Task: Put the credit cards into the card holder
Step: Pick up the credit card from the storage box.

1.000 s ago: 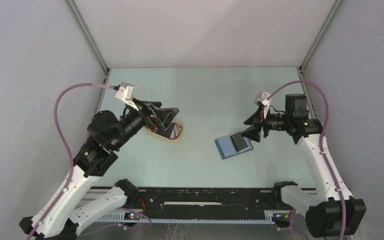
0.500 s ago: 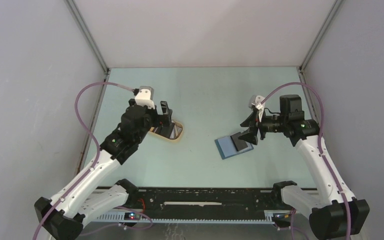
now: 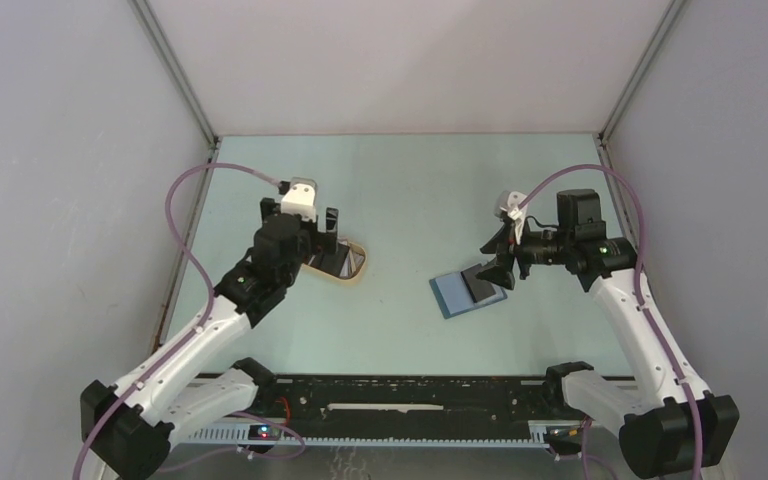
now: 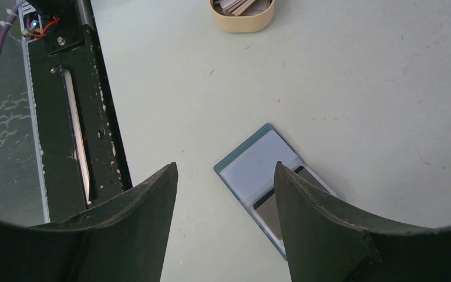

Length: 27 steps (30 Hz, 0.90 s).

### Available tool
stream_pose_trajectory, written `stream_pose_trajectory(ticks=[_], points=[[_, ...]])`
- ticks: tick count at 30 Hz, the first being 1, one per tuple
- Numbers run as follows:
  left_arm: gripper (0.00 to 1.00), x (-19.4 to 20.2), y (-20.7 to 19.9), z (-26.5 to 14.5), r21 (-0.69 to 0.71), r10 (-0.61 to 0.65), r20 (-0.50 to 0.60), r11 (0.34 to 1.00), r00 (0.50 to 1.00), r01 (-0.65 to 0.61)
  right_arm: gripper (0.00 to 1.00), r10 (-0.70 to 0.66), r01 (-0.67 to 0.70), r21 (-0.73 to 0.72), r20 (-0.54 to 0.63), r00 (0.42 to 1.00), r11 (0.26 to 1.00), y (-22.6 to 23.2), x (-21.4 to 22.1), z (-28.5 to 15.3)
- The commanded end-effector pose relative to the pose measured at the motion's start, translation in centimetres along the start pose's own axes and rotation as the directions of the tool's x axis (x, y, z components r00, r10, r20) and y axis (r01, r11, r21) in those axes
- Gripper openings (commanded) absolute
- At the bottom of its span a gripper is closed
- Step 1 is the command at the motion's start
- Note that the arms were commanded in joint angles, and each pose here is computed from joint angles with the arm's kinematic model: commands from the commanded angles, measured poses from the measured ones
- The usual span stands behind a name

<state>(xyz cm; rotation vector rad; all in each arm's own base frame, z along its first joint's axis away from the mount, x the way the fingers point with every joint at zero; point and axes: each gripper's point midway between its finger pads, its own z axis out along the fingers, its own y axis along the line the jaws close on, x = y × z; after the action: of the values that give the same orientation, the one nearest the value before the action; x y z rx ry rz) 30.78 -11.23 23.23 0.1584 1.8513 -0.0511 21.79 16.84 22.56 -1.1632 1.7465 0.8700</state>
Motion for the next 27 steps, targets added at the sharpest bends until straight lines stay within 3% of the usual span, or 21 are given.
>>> stream_pose_trajectory(ticks=[1,6,16,23,27], points=[[1.0,-0.1,1.1,1.1,-0.048,0.126,0.017,0.991,0.992,-0.125,0.7,-0.023,0.023,-0.002,-0.012,1.0,1.0,-0.1,0.1,0.3],[1.0,1.7,1.9,2.6,-0.097,0.228,-0.089,0.967,0.97,-0.236,0.7,-0.023,0.023,-0.003,-0.021,1.0,1.0,-0.1,0.3,0.4],[1.0,4.6,1.8,6.2,-0.046,0.326,-0.306,0.933,0.894,-0.356,0.7,0.006,-0.005,0.003,-0.058,0.998,1.0,-0.8,1.2,1.1],[1.0,5.4,-1.5,8.2,0.094,0.321,-0.311,0.947,0.895,-0.307,0.7,0.013,-0.012,0.009,-0.083,0.996,1.0,-1.1,1.7,1.5],[0.96,6.0,-2.6,8.4,0.111,0.254,-0.339,0.967,0.906,-0.229,0.7,0.014,-0.013,0.012,-0.085,0.996,1.0,-1.1,1.8,1.4]])
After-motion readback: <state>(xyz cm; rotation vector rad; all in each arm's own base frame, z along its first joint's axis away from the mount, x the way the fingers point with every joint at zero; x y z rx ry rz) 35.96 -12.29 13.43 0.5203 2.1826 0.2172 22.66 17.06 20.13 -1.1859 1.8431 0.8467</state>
